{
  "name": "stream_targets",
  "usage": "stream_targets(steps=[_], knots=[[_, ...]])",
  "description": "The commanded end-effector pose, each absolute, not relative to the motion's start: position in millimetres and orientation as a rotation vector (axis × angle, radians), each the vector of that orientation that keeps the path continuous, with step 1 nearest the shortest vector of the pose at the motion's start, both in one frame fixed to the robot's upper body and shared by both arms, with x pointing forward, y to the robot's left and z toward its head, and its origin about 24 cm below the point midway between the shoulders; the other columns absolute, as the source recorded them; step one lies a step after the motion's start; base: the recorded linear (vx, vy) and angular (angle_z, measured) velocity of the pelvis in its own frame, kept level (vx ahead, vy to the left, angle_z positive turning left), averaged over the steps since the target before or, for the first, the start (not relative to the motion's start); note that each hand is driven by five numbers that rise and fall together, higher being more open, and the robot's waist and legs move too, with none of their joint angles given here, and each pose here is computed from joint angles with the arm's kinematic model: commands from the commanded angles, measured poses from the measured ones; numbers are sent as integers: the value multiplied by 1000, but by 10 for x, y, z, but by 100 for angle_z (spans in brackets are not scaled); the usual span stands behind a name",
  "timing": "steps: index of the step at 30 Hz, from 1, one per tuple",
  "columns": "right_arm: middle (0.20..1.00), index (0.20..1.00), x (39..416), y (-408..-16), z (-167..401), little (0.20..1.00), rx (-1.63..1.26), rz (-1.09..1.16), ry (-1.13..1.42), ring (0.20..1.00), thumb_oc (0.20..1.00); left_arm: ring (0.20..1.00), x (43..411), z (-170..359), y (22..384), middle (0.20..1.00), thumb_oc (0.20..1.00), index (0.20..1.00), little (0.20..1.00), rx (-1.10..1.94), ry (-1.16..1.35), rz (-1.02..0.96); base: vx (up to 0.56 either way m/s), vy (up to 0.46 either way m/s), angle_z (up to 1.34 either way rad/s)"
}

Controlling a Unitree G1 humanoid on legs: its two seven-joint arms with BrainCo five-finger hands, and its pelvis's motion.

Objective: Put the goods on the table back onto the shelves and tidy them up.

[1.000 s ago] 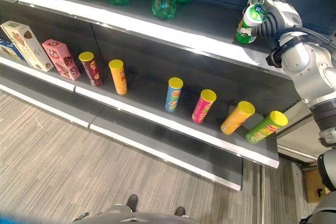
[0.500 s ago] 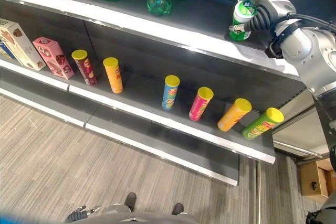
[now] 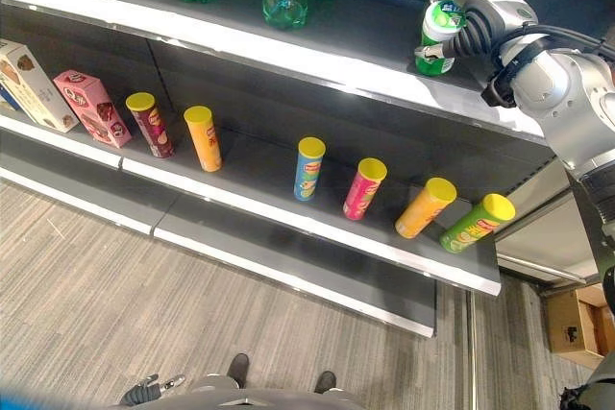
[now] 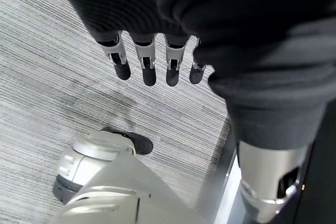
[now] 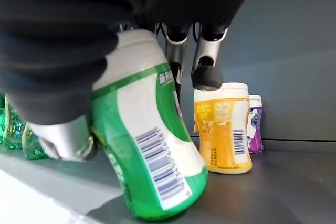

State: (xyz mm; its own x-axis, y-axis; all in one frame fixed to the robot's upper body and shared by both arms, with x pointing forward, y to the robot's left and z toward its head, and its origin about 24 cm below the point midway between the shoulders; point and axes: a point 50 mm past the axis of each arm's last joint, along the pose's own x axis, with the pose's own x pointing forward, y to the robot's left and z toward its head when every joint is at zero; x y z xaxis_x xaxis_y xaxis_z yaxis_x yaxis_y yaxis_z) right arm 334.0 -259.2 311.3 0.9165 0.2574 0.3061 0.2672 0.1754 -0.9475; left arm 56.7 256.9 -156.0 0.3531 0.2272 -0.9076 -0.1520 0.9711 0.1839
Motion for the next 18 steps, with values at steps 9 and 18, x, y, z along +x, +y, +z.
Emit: stream_targets(steps=[9,18], knots=[[200,200,3302,-2619,3163,200,-1405,-16,-448,200,200,1000,653,-1504,2725,1000,1000,1000,1000,113,1164,251,2,-7,-7],[200,200,3326,-2578,3123,200,-1398,-2,-454,200,200,1000,658,-1499,2733,1000,1000,1000,1000,116,1160,252,0,0,0]])
